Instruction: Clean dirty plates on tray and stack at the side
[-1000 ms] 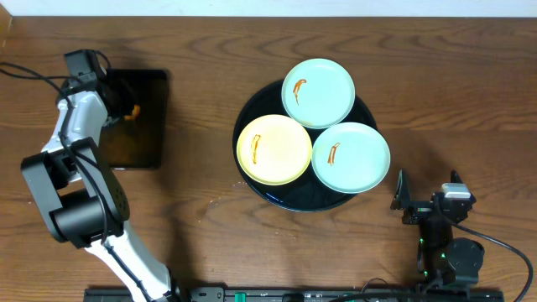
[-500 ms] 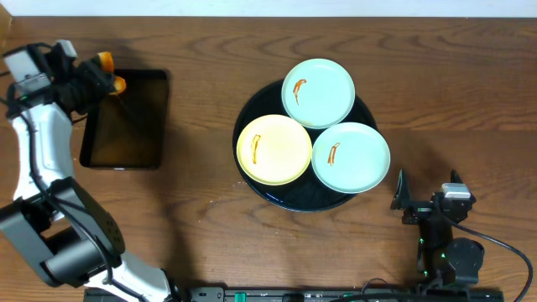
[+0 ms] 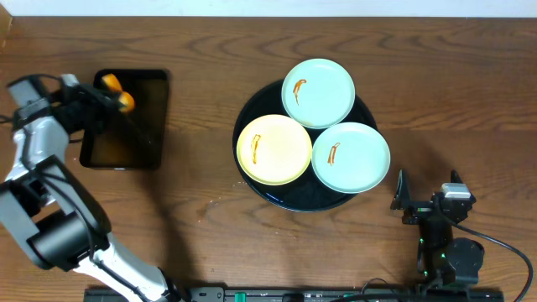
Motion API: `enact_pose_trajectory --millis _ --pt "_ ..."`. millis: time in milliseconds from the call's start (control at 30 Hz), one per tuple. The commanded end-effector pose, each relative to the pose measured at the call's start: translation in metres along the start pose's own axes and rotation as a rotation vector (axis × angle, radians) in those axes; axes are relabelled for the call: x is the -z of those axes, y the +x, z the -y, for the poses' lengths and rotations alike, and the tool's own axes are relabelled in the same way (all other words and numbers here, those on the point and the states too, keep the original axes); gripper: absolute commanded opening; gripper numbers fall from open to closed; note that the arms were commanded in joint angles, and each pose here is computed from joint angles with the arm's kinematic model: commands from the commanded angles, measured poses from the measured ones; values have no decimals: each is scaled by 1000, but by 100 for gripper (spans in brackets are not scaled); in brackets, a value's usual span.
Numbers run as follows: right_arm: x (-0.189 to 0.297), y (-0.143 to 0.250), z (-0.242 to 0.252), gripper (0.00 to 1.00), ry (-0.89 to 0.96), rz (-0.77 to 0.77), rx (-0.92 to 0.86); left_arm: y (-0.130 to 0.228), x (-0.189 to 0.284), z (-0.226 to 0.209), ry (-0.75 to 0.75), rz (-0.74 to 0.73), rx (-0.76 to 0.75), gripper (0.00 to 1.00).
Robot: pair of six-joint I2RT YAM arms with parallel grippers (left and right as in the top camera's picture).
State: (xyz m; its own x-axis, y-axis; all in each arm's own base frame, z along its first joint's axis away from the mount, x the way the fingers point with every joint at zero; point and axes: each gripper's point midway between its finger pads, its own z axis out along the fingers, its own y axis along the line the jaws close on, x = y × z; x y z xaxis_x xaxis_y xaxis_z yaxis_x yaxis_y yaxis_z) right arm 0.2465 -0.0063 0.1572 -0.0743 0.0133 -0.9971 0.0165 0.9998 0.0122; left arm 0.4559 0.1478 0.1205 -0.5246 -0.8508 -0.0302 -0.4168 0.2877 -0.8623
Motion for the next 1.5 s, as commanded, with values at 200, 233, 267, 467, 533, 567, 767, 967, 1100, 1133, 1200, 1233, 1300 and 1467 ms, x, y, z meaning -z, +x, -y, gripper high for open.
enact_pose_trajectory --millis 200,233,267,467,533,567,767,967,1100,1133,1200,1233,1300,1467 --pt "0 1 4 99 14 0 10 15 43 48 152 -85 211 7" --pt "0 1 4 99 14 0 10 18 40 41 121 -87 241 7" --pt "0 1 4 99 14 0 10 23 35 28 57 -77 285 7" --pt "0 1 4 99 14 0 10 31 34 -23 -190 -3 422 8" --pt "0 1 4 99 14 0 10 32 35 -23 -192 -3 460 7" --pt "0 1 4 99 14 0 10 33 34 -22 -189 -4 506 7" --pt "0 1 4 99 14 0 10 51 34 16 -34 -170 859 7" --pt "0 1 4 99 14 0 10 46 35 41 69 -233 889 8" --pt "0 1 4 99 14 0 10 34 36 55 130 -227 861 7" --pt "0 1 4 99 14 0 10 33 36 56 135 -227 857 7" --pt "0 1 4 99 14 0 10 32 36 56 136 -227 875 7" --pt "0 1 4 99 14 0 10 32 36 56 135 -227 883 7" --pt "0 1 4 99 14 0 10 32 36 56 134 -228 890 8" --pt "0 1 4 99 14 0 10 27 35 51 117 -188 890 7"
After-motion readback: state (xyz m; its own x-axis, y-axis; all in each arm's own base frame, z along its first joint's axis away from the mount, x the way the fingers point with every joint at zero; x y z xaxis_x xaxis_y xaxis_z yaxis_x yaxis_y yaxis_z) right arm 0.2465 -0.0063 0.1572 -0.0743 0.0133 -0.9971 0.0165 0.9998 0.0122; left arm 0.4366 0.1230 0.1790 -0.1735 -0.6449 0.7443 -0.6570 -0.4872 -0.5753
